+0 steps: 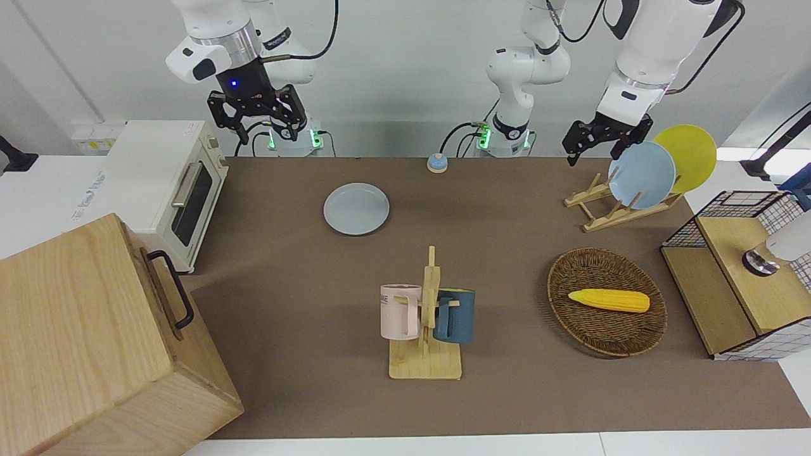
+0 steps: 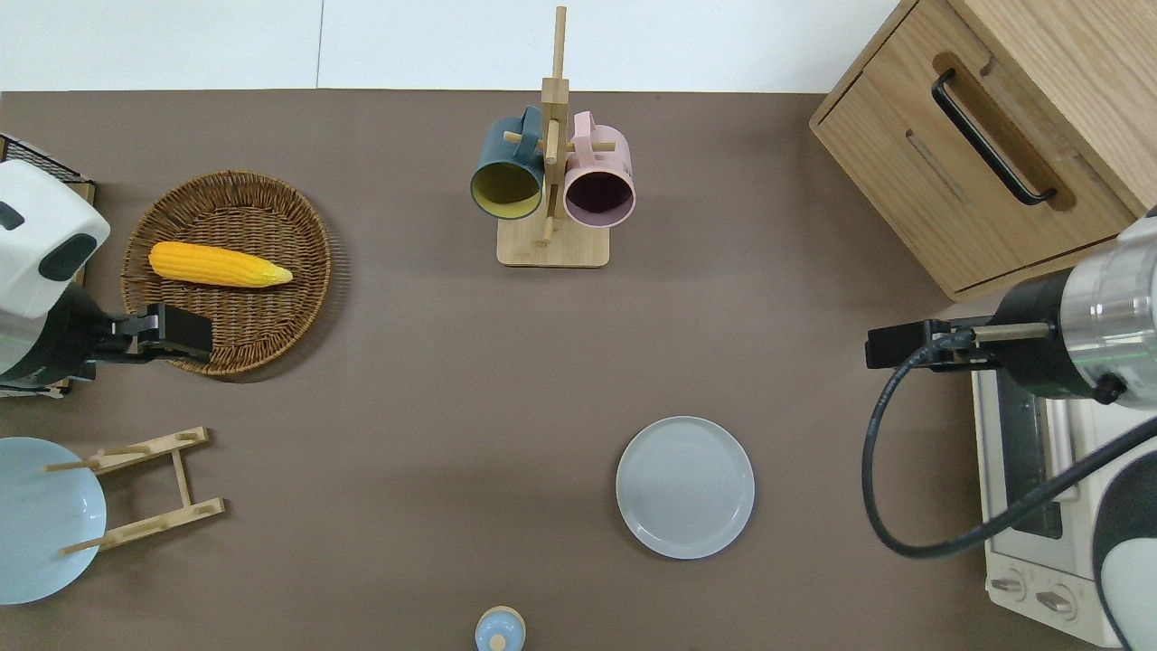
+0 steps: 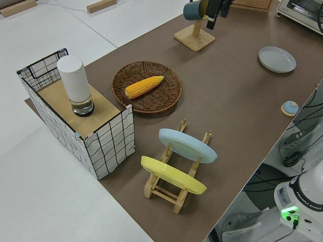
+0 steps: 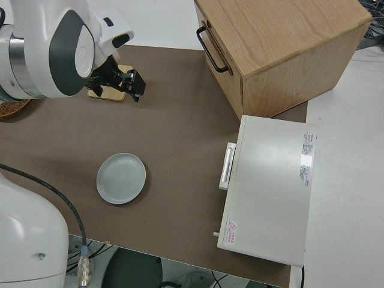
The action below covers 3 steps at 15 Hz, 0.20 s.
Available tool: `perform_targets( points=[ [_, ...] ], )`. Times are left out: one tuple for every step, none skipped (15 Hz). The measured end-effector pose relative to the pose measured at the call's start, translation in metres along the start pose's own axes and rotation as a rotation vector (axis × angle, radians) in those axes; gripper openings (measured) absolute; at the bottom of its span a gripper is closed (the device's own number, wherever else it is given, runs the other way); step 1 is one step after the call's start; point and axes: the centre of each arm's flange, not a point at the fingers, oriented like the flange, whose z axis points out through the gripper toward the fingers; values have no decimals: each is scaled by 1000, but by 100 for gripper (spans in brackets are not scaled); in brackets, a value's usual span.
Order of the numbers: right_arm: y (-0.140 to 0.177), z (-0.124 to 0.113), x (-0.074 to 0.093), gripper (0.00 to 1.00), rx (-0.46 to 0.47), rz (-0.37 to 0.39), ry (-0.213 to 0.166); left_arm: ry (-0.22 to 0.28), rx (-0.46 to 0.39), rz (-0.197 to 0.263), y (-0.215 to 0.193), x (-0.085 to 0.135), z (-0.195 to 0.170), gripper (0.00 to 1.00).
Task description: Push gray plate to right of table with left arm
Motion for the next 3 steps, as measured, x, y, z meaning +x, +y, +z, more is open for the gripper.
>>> perform_targets(
  points=[
    [0,0,0,100,0,0,0,0,0,-1,-1,0,0,100],
    [0,0,0,100,0,0,0,1,0,-1,-1,0,0,100],
    [0,0,0,100,0,0,0,1,0,-1,-1,0,-1,100]
  ],
)
